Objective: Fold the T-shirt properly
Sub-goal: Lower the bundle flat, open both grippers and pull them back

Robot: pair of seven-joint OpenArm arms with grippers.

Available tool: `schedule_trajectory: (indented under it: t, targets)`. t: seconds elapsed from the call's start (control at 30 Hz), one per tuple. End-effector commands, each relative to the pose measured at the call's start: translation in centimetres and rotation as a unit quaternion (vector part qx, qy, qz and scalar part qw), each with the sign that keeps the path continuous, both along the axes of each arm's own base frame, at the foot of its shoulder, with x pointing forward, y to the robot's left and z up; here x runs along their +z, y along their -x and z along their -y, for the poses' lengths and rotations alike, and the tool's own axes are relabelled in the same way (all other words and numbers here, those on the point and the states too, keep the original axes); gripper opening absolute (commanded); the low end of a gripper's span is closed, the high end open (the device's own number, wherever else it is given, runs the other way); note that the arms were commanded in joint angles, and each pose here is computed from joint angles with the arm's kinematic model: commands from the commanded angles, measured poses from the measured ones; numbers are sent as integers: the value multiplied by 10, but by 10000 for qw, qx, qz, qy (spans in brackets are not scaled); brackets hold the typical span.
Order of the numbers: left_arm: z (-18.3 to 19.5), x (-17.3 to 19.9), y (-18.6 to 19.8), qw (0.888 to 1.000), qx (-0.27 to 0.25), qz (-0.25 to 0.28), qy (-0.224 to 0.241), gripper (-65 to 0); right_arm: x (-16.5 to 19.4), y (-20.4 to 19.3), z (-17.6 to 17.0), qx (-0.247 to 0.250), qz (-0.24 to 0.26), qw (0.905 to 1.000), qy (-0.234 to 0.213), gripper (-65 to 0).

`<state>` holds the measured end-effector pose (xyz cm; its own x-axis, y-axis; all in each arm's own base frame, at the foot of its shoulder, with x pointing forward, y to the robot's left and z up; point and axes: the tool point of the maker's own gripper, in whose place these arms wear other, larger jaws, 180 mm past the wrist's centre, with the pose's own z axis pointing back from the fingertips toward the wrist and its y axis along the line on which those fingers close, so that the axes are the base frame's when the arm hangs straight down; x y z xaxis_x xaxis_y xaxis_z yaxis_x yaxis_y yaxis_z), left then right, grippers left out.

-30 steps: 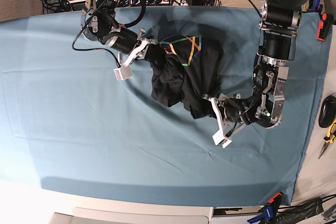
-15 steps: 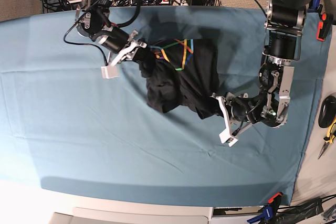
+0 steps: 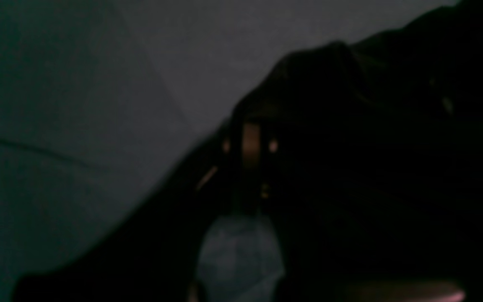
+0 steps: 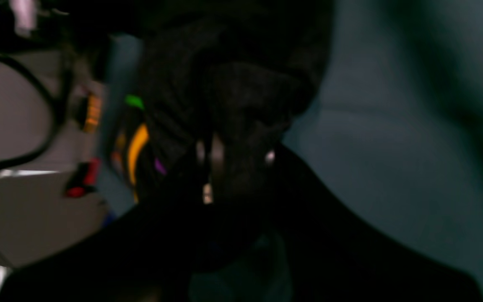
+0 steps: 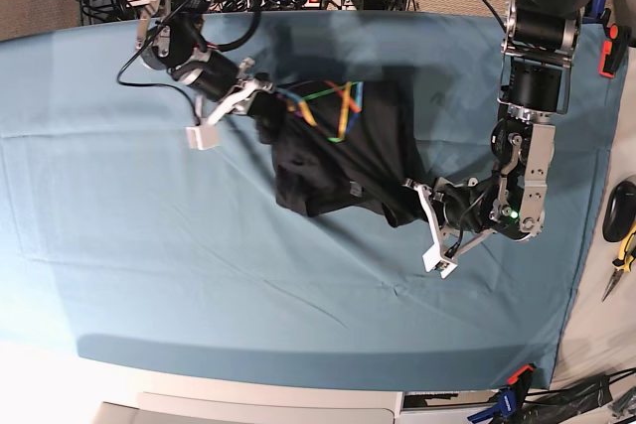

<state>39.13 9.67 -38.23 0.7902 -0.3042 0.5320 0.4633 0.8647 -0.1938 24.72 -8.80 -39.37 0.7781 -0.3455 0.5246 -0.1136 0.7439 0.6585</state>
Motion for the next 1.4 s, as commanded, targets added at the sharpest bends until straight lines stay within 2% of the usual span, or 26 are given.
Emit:
schedule_trajectory:
  t: [0.0, 0.17, 0.4, 0.43, 0.5, 0.53, 0.57, 0.6, 0.67, 0.87, 0.93, 1.0, 1.1, 1.23, 1.37]
  targets:
    - [-20, 24, -27, 9981, 274, 498, -232, -650, -5, 6, 20, -14, -149, 9988, 474, -650]
    - [-20, 25, -28, 9980, 276, 525, -219, -650, 13, -2, 35, -75, 104, 9953, 956, -650]
    - [-17, 25, -27, 9982, 213, 529, -163, -650, 16, -1, 26, 112, 120, 9951, 975, -650]
    - [-15, 26, -27, 9983, 117, 545, -167, -634, 16, -1, 24, 156, 122, 9951, 973, -650]
    - [-14, 25, -25, 9984, 0, 544, -184, -470, 17, 0, 18, 329, 209, 9943, 994, -650]
    - [-14, 26, -25, 9983, -14, 541, -196, -402, 18, 0, 16, 423, 279, 9935, 1016, -607]
    - [-15, 26, -25, 9984, -17, 520, -220, -361, 19, 0, 15, 491, 340, 9928, 1036, -547]
    - [-16, 27, -26, 9985, -18, 487, -252, -347, 20, 0, 16, 541, 394, 9920, 1068, -499]
    - [-19, 31, -28, 9984, -10, 486, -303, -347, 23, -2, 20, 615, 514, 9899, 1167, -463]
    - [-32, 56, -41, 9979, 32, 646, -90, -350, 47, -11, 32, 796, 978, 9790, 1601, -460]
    - [-36, 62, -43, 9974, -19, 707, -116, -350, 55, -12, 31, 874, 1130, 9754, 1679, -442]
    - [-39, 64, -45, 9972, -15, 734, -136, -350, 59, -13, 31, 874, 1188, 9741, 1711, -418]
    - [-40, 63, -43, 9975, -20, 695, -157, -350, 59, -12, 31, 889, 1170, 9737, 1740, -417]
    - [-39, 62, -41, 9979, -39, 631, -125, -350, 50, -11, 51, 993, 1044, 9625, 2298, -306]
    - [-39, 62, -41, 9980, -41, 623, -107, -350, 48, -17, 98, 867, 945, 9343, 3327, -298]
